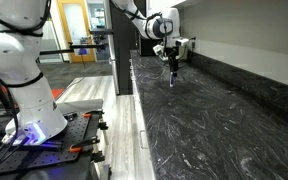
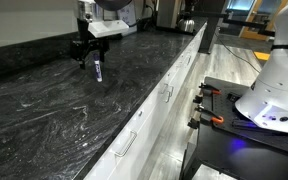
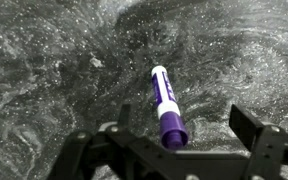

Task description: Move the marker to the right

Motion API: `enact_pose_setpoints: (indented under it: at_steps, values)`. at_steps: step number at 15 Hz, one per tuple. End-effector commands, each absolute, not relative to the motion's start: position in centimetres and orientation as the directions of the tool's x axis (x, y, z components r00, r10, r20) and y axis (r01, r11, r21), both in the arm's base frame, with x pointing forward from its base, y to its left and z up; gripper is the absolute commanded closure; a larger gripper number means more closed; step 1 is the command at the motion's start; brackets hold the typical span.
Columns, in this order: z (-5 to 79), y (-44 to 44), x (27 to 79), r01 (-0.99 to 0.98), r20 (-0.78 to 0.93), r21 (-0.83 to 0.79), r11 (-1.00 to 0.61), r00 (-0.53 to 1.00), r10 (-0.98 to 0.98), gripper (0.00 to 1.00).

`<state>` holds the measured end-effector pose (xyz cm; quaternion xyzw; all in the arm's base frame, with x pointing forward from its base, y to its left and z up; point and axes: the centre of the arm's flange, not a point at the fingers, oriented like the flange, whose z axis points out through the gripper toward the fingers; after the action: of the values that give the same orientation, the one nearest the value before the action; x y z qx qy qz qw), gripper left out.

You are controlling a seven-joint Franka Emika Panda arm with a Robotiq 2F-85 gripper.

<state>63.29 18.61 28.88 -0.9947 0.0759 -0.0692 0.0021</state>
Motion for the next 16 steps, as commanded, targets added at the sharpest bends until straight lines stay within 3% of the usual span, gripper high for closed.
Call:
enact_pose_setpoints:
  at_steps: [1,3,4,5,6,8,14,15,16]
  values:
    - [29.98,18.49,63.19,-0.148,0.112,-0.012,-0.989,0.983,-0.149,0.00]
    - [30.05,18.46,63.15,-0.148,0.111,-0.011,-0.989,0.983,-0.148,0.00]
    - [30.05,18.42,63.15,-0.148,0.110,-0.011,-0.989,0.983,-0.149,0.06]
    - [30.04,18.43,63.17,-0.149,0.108,-0.012,-0.989,0.983,-0.149,0.16]
    - [30.06,18.38,63.15,-0.148,0.108,-0.011,-0.989,0.983,-0.149,0.34]
    - [30.12,18.36,63.16,-0.149,0.109,-0.012,-0.989,0.983,-0.150,0.51]
    - [30.38,18.18,63.44,-0.147,0.109,-0.003,-0.989,0.983,-0.147,0.95]
    - [30.48,18.11,63.46,-0.147,0.109,-0.001,-0.989,0.983,-0.146,1.00]
    - [30.60,18.09,63.50,-0.147,0.109,0.001,-0.989,0.983,-0.146,0.96]
